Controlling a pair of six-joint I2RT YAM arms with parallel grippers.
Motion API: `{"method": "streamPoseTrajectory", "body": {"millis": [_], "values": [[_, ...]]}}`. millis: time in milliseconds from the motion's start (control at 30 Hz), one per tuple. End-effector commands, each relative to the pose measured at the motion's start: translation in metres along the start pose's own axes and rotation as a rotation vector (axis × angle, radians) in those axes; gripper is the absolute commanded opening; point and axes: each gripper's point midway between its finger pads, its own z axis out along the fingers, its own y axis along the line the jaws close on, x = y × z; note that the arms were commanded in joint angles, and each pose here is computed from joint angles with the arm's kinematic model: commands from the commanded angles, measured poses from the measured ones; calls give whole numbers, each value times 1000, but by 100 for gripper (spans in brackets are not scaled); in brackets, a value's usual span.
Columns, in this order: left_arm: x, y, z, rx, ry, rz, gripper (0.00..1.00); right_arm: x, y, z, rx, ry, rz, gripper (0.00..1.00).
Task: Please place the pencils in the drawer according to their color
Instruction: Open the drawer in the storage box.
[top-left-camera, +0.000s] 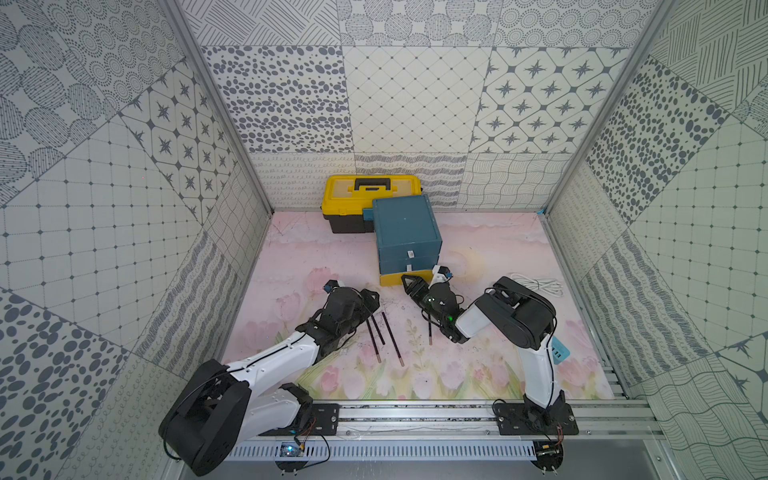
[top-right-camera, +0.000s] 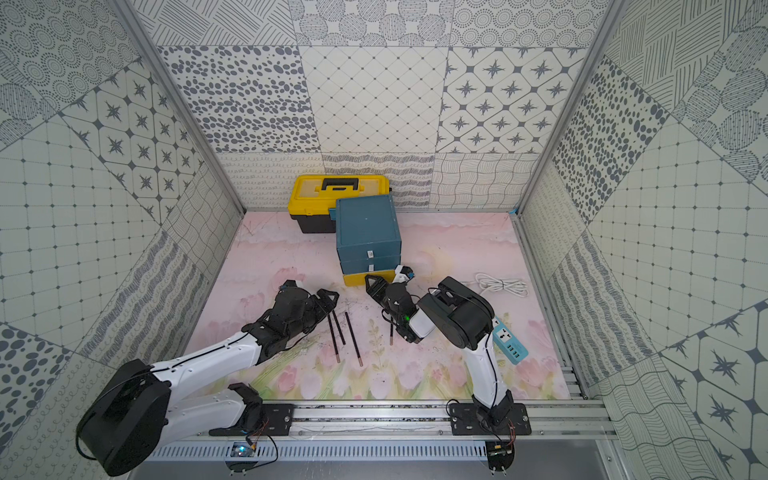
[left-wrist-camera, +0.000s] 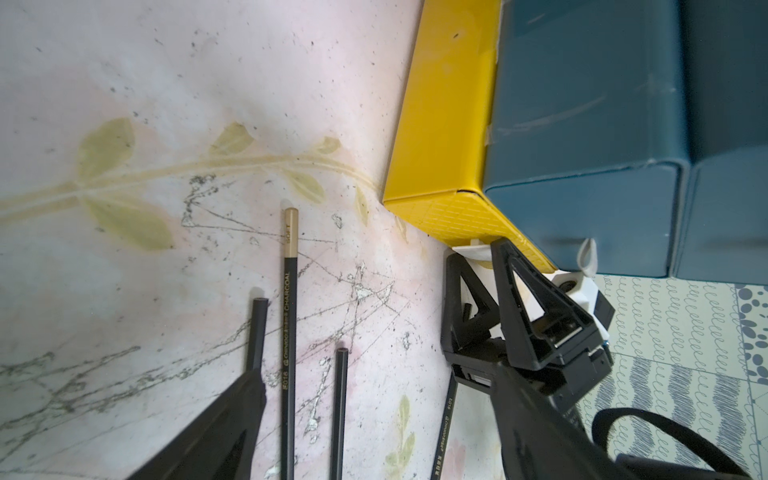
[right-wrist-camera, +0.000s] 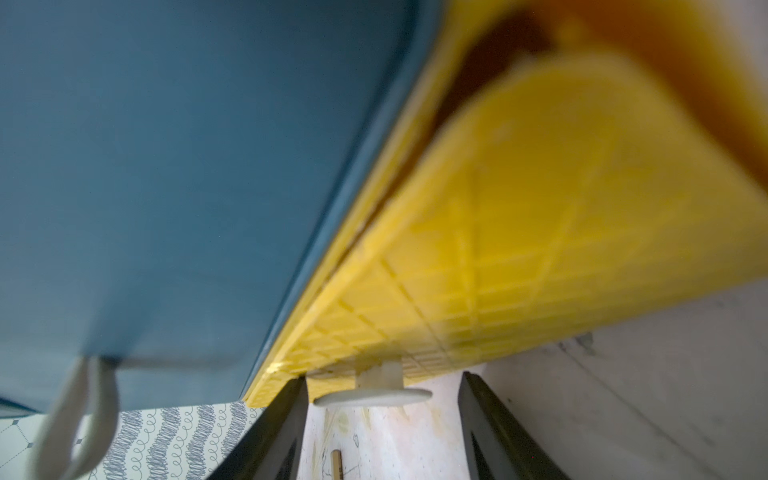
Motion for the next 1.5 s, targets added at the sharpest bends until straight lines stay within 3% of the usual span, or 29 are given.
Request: {"method": "streamPoseTrajectory", "body": {"millis": [0,233,400,1467], "values": [[2,7,0,-34,9,32,91,-13,11,9,-54,-47,34,60],[3,9,0,-40,9,32,91,-12,6,8,-55,-48,47,49],[2,9,0,-39,8,32,91,-11,5,6,-58,-45,45,46],[-4,7,-8,-42,-19,35,91,7,-10,-32,27,9,-28,42]]}}
